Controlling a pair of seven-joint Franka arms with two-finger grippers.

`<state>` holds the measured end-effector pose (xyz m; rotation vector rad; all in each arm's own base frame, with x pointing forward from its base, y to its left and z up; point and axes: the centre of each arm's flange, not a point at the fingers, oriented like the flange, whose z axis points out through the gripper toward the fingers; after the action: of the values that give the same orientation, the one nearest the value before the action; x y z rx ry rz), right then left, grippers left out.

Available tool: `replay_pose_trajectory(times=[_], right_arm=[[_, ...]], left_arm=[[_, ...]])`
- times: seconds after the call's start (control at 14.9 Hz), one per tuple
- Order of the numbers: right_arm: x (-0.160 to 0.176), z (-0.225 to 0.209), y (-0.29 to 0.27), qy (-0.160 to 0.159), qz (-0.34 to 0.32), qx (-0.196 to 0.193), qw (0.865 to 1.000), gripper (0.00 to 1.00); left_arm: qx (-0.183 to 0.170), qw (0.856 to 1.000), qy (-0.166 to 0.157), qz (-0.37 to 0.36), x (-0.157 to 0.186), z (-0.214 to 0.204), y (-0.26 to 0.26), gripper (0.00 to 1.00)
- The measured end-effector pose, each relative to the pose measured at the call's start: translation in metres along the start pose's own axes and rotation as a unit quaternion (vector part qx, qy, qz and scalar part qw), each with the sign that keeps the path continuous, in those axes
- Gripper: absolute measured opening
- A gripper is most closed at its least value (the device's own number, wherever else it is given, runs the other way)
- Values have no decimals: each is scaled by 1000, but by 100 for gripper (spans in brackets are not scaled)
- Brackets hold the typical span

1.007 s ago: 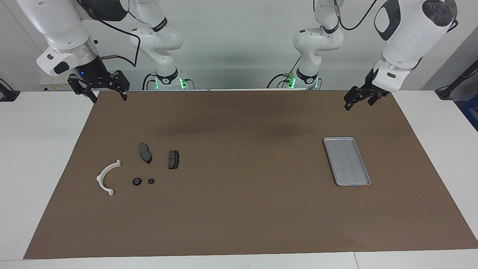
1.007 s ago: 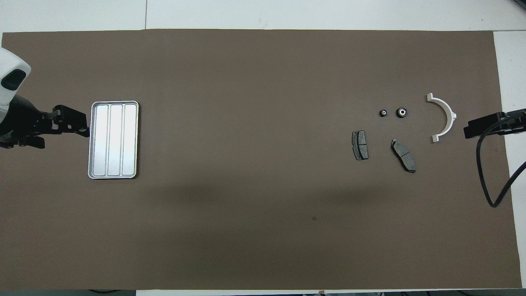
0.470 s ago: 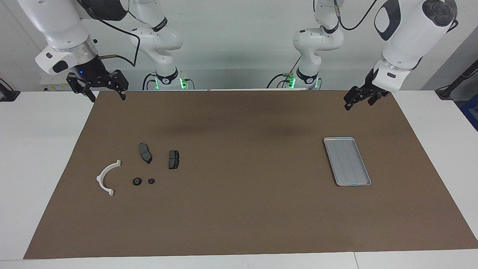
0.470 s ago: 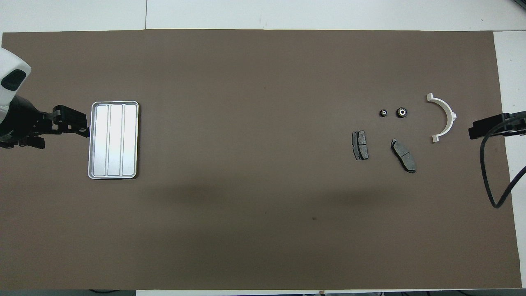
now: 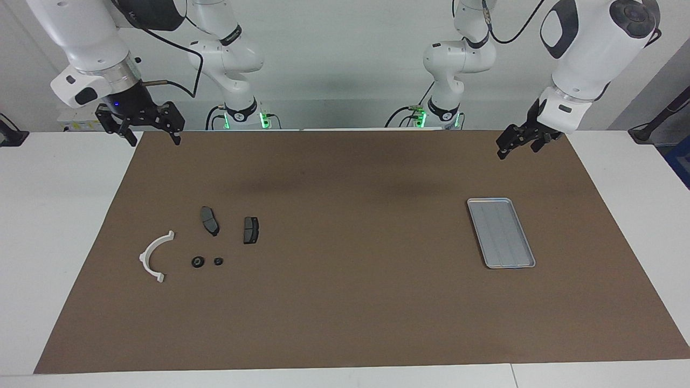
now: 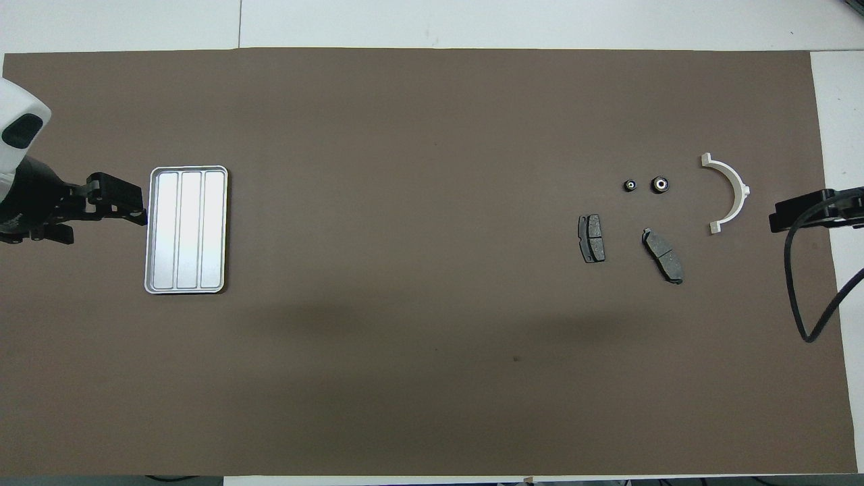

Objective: Place bearing gear from tray to pile

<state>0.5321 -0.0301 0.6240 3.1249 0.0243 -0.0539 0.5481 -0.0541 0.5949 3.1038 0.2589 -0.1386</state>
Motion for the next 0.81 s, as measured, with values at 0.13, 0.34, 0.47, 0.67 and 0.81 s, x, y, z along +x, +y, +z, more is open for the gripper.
replay_pose_trajectory(times=[0.13, 0.34, 0.47, 0.67, 0.81], right_arm=[[0, 0, 0, 0, 0, 0, 1000, 100], [0, 1, 0, -1, 0, 0, 1000, 100], [-1, 1, 0, -1, 0, 0, 1000, 100], [-2, -1, 0, 1, 0, 0, 1000, 100], [-3, -3, 0, 3, 0, 0, 1000, 100]], left_arm=[[0, 1000, 0, 0, 0, 0, 0, 100], [0, 1000, 0, 0, 0, 0, 0, 100], [0, 1000, 0, 0, 0, 0, 0, 100], [0, 1000, 0, 0, 0, 0, 0, 100], [0, 1000, 0, 0, 0, 0, 0, 100]])
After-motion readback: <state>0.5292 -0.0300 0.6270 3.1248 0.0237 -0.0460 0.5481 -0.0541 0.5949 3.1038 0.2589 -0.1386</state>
